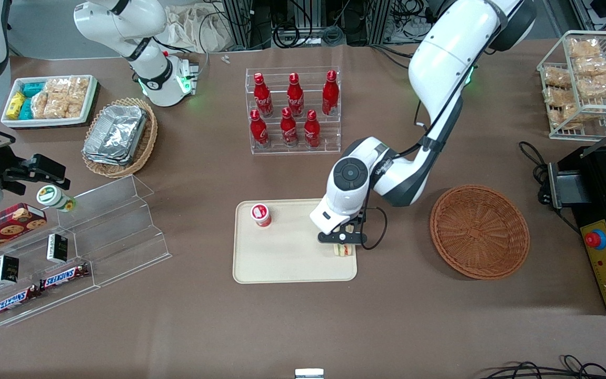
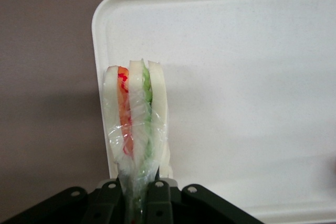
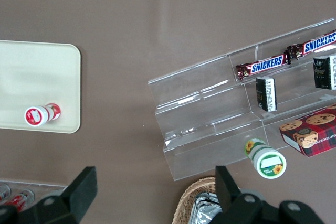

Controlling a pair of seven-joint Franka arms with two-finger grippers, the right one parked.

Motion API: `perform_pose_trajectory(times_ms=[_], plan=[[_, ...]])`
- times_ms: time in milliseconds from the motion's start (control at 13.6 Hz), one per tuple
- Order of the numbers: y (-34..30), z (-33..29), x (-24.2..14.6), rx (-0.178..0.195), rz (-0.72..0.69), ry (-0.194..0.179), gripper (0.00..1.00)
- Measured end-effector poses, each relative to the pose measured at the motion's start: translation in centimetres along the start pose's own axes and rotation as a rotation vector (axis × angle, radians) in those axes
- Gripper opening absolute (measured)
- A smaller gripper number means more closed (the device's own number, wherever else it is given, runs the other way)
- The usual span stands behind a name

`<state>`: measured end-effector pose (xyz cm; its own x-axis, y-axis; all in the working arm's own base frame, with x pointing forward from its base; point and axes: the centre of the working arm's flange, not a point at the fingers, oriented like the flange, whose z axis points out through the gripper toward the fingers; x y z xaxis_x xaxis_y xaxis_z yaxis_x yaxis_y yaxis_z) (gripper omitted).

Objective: Place sandwich from basket to tray

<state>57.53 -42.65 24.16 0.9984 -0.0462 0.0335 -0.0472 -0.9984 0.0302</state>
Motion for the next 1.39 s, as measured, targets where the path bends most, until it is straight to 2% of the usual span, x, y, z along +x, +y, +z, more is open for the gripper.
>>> perform_pose_trajectory(times_ms=[220, 294, 440, 514, 587, 807, 881, 1028, 1174, 1394], plan=[[-0.8, 1.6, 0.8, -0.017, -0.015, 0.01, 0.16], [-0.8, 1.5, 0.9, -0.019, -0.016, 0.012, 0.22], [-0.7, 1.3, 0.9, -0.02, -0.02, 0.008, 0.41], [-0.8, 1.2, 0.8, -0.015, -0.03, -0.014, 0.52], [-1.2, 0.6, 0.8, 0.0, -0.044, -0.051, 0.61], [-3.7, -4.3, 0.8, 0.064, -0.015, -0.178, 0.93], [-5.0, -6.3, 0.7, 0.09, -0.006, -0.215, 1.0], [-9.0, -9.7, 1.2, 0.125, -0.011, -0.28, 1.0], [-13.2, -12.3, 1.7, 0.144, -0.006, -0.337, 1.0], [-20.2, -16.8, 2.6, 0.136, 0.018, -0.381, 1.0]])
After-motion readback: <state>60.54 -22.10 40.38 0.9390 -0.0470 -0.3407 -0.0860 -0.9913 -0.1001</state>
